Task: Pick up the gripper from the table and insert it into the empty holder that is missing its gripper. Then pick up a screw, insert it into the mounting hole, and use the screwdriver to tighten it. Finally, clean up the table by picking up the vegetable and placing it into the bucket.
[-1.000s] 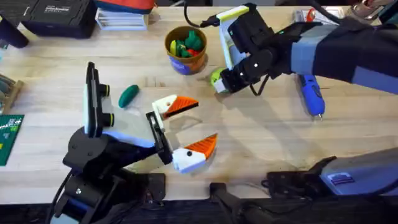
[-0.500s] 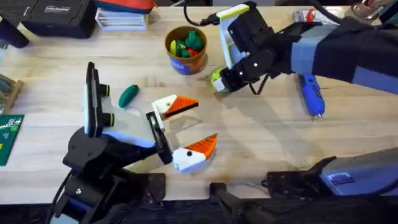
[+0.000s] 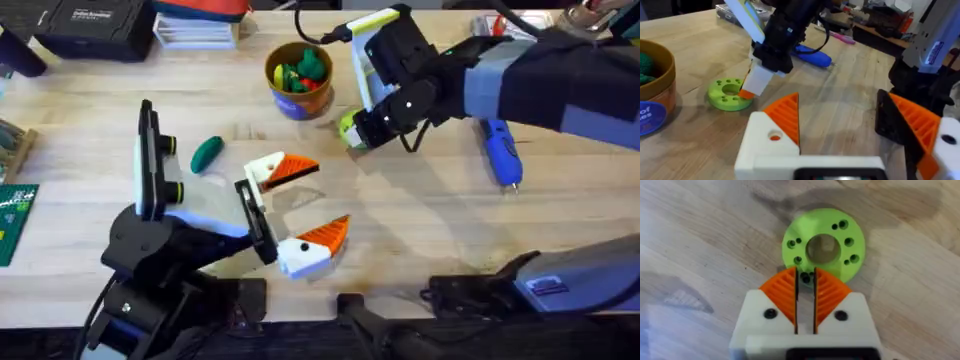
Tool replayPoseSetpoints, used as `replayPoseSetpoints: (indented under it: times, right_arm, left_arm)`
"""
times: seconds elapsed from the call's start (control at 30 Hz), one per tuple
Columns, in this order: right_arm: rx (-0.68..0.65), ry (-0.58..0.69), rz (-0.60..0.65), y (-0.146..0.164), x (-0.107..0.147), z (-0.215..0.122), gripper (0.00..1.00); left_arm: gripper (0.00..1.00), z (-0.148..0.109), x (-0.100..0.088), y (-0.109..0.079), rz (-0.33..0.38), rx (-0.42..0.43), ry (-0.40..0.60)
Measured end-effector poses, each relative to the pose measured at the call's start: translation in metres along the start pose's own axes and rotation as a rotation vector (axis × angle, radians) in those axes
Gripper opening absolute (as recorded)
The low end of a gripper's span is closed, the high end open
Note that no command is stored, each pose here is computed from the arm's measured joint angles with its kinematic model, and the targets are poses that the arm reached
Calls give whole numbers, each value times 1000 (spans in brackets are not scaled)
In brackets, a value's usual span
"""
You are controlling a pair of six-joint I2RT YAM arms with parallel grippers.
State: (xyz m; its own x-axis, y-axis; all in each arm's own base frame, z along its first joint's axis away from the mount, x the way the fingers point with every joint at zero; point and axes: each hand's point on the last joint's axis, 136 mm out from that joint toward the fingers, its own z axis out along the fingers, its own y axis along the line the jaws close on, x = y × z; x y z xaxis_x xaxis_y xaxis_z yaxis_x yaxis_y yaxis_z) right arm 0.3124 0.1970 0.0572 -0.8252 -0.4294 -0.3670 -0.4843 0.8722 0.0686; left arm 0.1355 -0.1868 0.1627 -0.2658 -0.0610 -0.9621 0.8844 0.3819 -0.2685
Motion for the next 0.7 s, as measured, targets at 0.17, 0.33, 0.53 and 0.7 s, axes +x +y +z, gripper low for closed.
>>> replayPoseSetpoints:
  times: [0.17, 0.33, 0.53, 0.7]
  right_arm:
    - [4, -4, -3, -1, -1, 0, 8]
    - [3, -4, -3, -1, -2, 0, 7]
    - [24, 21, -2, -3, -2, -10, 7]
    - [27, -35, -16, 4, -27, -77, 7]
  left_arm:
    - [986, 0, 0, 0, 0, 0, 0]
    - [986, 0, 0, 0, 0, 0, 0]
    - [986, 0, 0, 0, 0, 0, 0]
    - [986, 0, 0, 0, -1, 0, 1]
